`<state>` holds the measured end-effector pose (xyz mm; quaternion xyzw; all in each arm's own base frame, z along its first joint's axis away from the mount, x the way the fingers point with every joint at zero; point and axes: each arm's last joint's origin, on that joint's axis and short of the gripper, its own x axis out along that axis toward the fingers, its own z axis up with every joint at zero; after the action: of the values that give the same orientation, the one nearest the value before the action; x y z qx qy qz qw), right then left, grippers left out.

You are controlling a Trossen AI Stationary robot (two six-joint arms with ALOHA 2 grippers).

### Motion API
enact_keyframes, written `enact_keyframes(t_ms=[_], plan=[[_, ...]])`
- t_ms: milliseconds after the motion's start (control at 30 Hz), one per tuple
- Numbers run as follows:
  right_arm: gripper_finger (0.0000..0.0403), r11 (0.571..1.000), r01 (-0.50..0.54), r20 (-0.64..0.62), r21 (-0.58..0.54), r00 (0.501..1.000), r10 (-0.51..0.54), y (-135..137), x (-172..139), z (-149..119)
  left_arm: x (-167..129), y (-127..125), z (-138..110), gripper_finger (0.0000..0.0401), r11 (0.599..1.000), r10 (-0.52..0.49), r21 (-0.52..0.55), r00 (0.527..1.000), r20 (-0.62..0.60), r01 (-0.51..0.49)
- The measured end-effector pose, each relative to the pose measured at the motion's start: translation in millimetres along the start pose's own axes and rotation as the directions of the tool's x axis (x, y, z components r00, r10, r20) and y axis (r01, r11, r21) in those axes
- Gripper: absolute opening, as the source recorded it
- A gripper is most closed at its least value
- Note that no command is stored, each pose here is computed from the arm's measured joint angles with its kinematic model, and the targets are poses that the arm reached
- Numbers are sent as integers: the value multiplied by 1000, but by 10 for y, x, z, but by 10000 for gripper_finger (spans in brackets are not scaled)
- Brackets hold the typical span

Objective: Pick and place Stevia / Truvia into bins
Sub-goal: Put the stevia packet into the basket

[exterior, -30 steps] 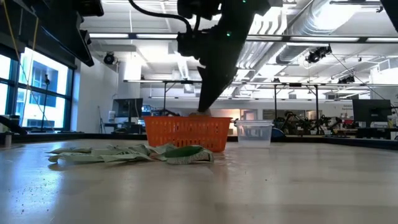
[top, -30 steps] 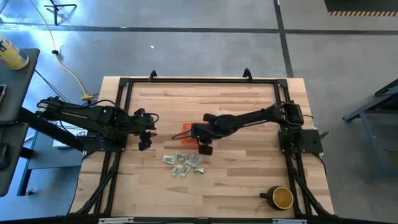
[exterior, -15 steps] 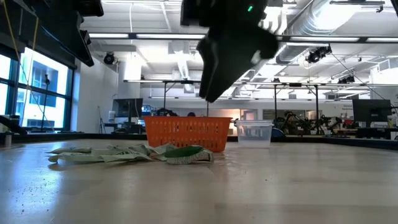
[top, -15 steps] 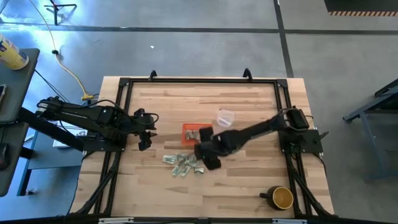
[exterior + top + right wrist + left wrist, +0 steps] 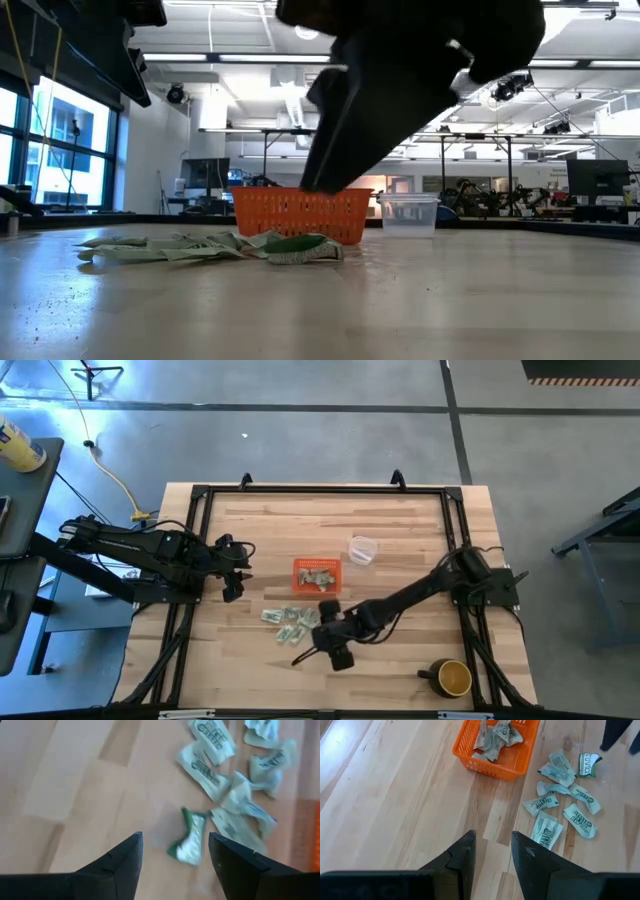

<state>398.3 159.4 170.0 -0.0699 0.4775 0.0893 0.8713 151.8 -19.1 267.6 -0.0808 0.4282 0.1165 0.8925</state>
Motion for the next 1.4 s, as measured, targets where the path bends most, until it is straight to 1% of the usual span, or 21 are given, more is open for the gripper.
enact_keyframes(t_ms=[100, 200, 267, 367, 467, 533, 633, 700, 767, 833, 867, 900, 933, 967, 1000, 1067, 1133, 1200, 1300, 1400], plan=[[218, 997, 11, -7, 76, 1000, -10, -13, 140, -32, 0, 1, -1, 159, 1000, 1, 1, 1000, -1, -1], [216, 988, 57, -29, 141, 998, -53, -51, 193, -66, 0, 1, -3, 159, 1000, 1, 1, 1000, -3, -1], [216, 983, 94, -26, 158, 995, -91, -77, 194, -65, 0, -3, -4, 159, 1000, -14, 1, 1000, -9, 14], [217, 979, 131, -24, 154, 991, -129, -78, 153, -58, 0, -14, -5, 159, 999, -48, 17, 999, -19, 48], [216, 973, 163, -56, 162, 986, -156, -44, 20, -20, 20, -41, 1, 159, 991, -105, 79, 994, -40, 108], [216, 963, 214, -94, 163, 975, -201, -25, -83, -11, 78, -69, -3, 159, 979, -153, 131, 987, -41, 157], [217, 938, 307, -166, 161, 945, -281, -11, -227, -41, 215, -131, -4, 159, 951, -243, 194, 970, -22, 242], [217, 921, 337, -235, 196, 928, -290, -20, -313, -84, 333, -171, -16, 159, 934, -292, 210, 956, -15, 288], [215, 898, 388, -320, 208, 894, -313, -41, -375, -169, 458, -210, -30, 159, 922, -328, 212, 945, -13, 323], [212, 862, 482, -401, 153, 828, -392, -29, -436, -286, 576, -242, -42, 159, 917, -342, 213, 940, -14, 337], [211, 847, 519, -423, 113, 797, -431, -9, -453, -343, 635, -255, -58, 159, 918, -339, 208, 940, -31, 338], [211, 840, 537, -432, 75, 777, -458, 23, -456, -399, 690, -284, -67, 159, 919, -338, 198, 940, -45, 340], [211, 844, 534, -433, 39, 771, -468, 62, -472, -458, 739, -316, -73, 159, 922, -335, 183, 940, -59, 340], [211, 857, 516, -439, 18, 774, -457, 104, -480, -529, 778, -349, -86, 159, 926, -332, 165, 940, -74, 340], [211, 875, 484, -434, 12, 791, -432, 154, -489, -595, 815, -397, -93, 159, 926, -340, 146, 937, -83, 348], [211, 912, 408, -421, 25, 832, -361, 246, -553, -772, 857, -533, -94, 159, 924, -358, 114, 930, -82, 366], [210, 932, 360, -416, 47, 855, -309, 304, -677, -993, 861, -688, -83, 159, 926, -357, 110, 932, -64, 362], [210, 933, 352, -408, 74, 864, -294, 333, -811, -1200, 834, -833, -74, 159, 932, -333, 136, 942, -37, 335], [210, 933, 336, -357, 126, 893, -274, 325, -1031, -1370, 840, -964, -101, 159, 954, -267, 137, 963, -18, 267], [210, 940, 315, -310, 128, 913, -264, 266, -1161, -1454, 879, -964, -152, 159, 973, -205, 94, 977, -66, 211]])
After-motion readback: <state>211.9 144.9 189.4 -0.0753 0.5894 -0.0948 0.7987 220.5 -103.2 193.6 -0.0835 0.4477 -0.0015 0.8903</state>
